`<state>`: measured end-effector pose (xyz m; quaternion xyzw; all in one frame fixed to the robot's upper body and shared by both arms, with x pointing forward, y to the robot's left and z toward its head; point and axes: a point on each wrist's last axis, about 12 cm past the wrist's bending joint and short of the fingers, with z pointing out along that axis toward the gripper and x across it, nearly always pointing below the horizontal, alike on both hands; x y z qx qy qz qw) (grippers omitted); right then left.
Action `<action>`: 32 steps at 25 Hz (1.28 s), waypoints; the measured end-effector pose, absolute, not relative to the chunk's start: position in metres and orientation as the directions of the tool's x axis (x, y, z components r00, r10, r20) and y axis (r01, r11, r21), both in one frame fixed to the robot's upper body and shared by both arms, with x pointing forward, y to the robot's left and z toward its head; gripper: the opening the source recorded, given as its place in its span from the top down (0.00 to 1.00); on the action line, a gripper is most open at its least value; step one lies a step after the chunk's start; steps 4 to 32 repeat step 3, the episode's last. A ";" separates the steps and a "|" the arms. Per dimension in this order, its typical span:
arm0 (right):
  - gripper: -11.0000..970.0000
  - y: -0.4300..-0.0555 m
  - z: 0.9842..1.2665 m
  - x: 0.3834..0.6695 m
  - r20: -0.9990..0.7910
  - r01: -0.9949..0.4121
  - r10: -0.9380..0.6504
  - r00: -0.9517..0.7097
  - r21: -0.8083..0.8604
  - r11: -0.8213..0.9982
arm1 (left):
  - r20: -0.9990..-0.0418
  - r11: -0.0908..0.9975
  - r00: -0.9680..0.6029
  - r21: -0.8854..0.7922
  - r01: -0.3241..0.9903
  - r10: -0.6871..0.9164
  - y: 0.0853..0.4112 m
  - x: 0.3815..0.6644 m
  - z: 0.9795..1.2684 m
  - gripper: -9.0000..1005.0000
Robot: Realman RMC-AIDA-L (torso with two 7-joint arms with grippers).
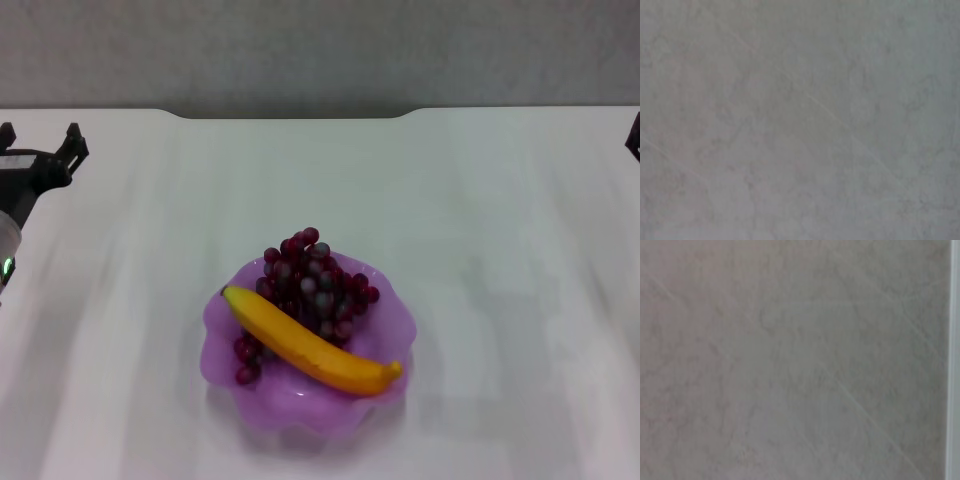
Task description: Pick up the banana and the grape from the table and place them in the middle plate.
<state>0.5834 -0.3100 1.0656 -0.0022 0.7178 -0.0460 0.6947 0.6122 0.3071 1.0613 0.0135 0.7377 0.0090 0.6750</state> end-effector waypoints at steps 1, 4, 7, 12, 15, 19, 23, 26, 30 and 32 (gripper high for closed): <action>0.08 -0.310 1.066 0.583 -0.997 0.063 -0.067 -0.032 -0.069 0.996 | -0.996 1.000 -0.089 0.030 0.004 0.030 0.307 0.612 1.061 0.14; 0.08 -0.311 1.065 0.583 -0.997 0.066 -0.070 -0.028 -0.072 0.995 | -0.996 1.000 -0.086 0.028 0.000 0.028 0.308 0.612 1.061 0.14; 0.08 -0.311 1.065 0.583 -0.997 0.066 -0.070 -0.028 -0.072 0.995 | -0.996 1.000 -0.086 0.028 0.000 0.028 0.308 0.612 1.061 0.14; 0.08 -0.311 1.065 0.583 -0.997 0.066 -0.070 -0.028 -0.072 0.995 | -0.996 1.000 -0.086 0.028 0.000 0.028 0.308 0.612 1.061 0.14; 0.08 -0.311 1.065 0.583 -0.997 0.066 -0.070 -0.028 -0.072 0.995 | -0.996 1.000 -0.086 0.028 0.000 0.028 0.308 0.612 1.061 0.14; 0.08 -0.311 1.065 0.583 -0.997 0.066 -0.070 -0.028 -0.072 0.995 | -0.996 1.000 -0.086 0.028 0.000 0.028 0.308 0.612 1.061 0.14; 0.08 -0.311 1.065 0.583 -0.997 0.066 -0.070 -0.028 -0.072 0.995 | -0.996 1.000 -0.086 0.028 0.000 0.028 0.308 0.612 1.061 0.14; 0.08 -0.311 1.065 0.583 -0.997 0.066 -0.070 -0.028 -0.072 0.995 | -0.996 1.000 -0.086 0.028 0.000 0.028 0.308 0.612 1.061 0.14; 0.08 -0.311 1.065 0.583 -0.997 0.066 -0.070 -0.028 -0.072 0.995 | -0.996 1.000 -0.086 0.028 0.000 0.028 0.308 0.612 1.061 0.14; 0.08 -0.311 1.065 0.583 -0.997 0.066 -0.070 -0.028 -0.072 0.995 | -0.996 1.000 -0.086 0.028 0.000 0.028 0.308 0.612 1.061 0.14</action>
